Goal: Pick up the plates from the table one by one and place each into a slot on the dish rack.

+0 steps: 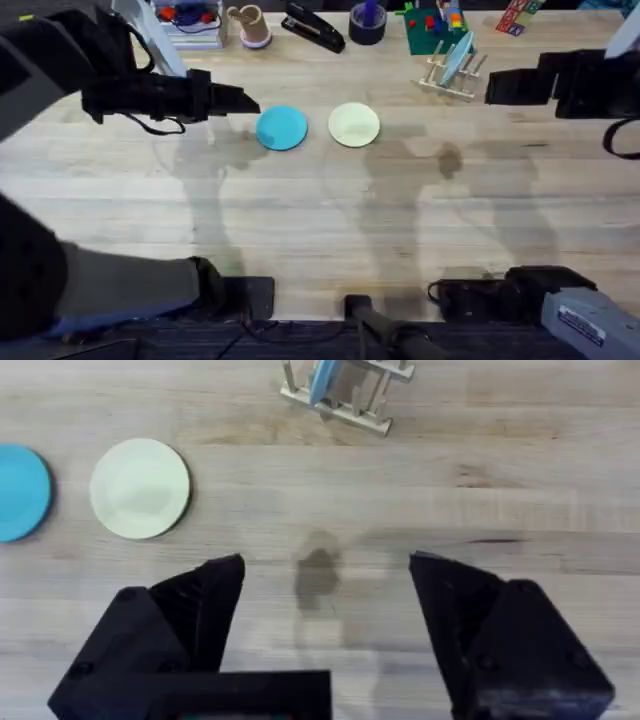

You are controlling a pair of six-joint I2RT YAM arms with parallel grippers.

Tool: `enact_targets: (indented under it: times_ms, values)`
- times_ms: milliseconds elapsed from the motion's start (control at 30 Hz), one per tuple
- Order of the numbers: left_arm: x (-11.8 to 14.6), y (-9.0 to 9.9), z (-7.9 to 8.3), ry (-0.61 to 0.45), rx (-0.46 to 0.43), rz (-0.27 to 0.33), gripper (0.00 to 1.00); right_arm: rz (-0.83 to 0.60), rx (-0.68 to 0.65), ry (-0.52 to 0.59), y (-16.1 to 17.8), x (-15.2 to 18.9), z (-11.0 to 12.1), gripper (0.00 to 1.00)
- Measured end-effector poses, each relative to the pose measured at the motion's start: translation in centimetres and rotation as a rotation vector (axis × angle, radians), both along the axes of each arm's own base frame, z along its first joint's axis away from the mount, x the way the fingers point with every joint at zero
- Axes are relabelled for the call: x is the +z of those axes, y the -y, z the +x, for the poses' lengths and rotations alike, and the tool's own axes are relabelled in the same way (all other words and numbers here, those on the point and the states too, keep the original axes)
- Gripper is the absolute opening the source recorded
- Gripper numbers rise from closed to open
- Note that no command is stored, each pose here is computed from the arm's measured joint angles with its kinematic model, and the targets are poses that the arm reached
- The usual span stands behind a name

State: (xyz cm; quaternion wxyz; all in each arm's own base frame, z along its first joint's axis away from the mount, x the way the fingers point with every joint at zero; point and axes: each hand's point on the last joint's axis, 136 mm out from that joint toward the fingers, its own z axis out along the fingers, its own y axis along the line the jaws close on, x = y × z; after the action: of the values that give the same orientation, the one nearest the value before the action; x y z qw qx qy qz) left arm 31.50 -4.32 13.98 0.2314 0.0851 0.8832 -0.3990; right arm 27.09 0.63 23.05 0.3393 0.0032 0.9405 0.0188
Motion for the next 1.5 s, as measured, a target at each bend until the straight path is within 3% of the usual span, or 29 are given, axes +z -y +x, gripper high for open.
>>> enact_targets:
  times_ms: [333,767,1167,1500]
  values:
    - [-4.7,-0.4,1.0,-0.077,-0.025,-0.047,0.041,0.000,0.000,0.000,0.0,0.0,0.0,0.993]
    - [-8.0,-1.7,1.6,-0.116,-0.003,-0.067,0.041,0.000,0.000,0.000,0.0,0.0,0.0,0.995]
    - [-8.8,-1.4,1.8,-0.128,-0.007,-0.100,0.041,0.000,0.000,0.000,0.0,0.0,0.0,0.995]
    - [-8.9,-0.3,2.1,-0.116,-0.035,-0.094,0.042,0.000,0.000,0.000,0.0,0.0,0.0,0.994]
